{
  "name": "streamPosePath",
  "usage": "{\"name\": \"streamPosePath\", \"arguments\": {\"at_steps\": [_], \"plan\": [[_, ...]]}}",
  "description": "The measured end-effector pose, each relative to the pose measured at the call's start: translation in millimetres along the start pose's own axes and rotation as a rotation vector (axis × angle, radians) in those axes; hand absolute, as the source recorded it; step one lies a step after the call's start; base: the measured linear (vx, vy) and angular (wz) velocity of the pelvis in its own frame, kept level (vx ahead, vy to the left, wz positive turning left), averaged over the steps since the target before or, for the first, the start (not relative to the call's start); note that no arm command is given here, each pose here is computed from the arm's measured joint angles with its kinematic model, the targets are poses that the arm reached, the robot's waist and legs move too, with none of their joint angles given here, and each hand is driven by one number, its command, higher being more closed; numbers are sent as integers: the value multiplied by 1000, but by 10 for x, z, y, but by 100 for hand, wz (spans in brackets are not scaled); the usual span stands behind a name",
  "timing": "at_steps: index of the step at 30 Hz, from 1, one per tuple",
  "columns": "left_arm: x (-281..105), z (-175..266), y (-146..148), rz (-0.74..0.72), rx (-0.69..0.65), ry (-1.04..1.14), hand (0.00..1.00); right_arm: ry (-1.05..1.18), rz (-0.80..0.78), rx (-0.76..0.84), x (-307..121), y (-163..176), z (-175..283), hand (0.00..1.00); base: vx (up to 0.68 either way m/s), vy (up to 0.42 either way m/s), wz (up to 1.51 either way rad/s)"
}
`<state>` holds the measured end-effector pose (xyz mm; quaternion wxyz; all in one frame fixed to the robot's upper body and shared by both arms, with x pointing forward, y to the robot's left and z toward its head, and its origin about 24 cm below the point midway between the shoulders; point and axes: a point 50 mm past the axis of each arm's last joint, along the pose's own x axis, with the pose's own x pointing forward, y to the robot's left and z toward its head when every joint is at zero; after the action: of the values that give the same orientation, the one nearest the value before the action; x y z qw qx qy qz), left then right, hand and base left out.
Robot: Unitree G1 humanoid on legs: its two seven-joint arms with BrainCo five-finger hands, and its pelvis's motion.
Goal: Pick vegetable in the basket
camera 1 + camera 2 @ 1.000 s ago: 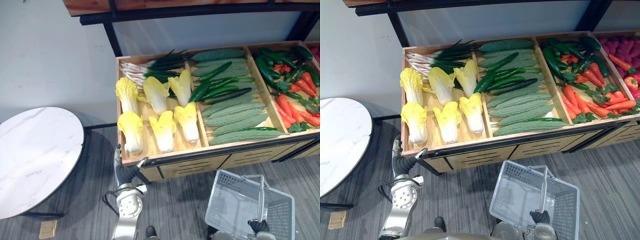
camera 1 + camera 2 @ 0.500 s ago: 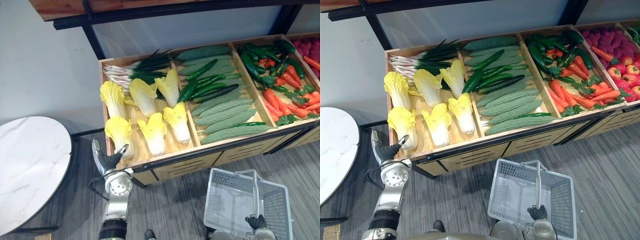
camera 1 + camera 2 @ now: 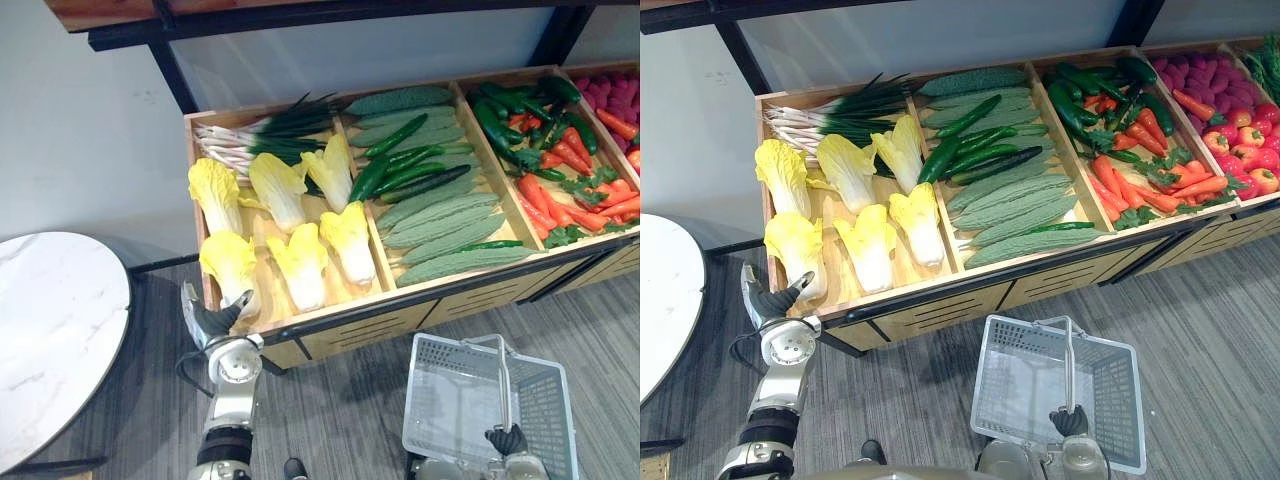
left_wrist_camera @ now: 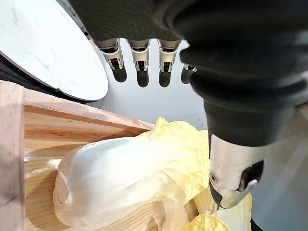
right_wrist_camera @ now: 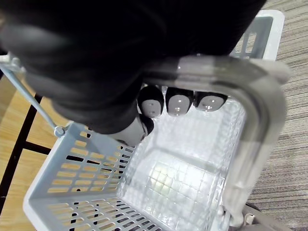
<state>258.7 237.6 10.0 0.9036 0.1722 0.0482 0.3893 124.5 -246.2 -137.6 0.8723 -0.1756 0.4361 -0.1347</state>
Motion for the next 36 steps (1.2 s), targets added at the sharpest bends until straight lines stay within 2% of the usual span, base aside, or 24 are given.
{"name": "streamPosePath", "arguments": {"at_steps": [24, 36], "plan": [[182, 156, -101, -5, 9, -15, 0, -64, 11, -16, 28, 34, 166, 100, -6, -10, -4], [262, 65, -69, 4, 55, 19, 0, -90, 5, -14, 54, 21, 257, 100, -11, -24, -4]]}}
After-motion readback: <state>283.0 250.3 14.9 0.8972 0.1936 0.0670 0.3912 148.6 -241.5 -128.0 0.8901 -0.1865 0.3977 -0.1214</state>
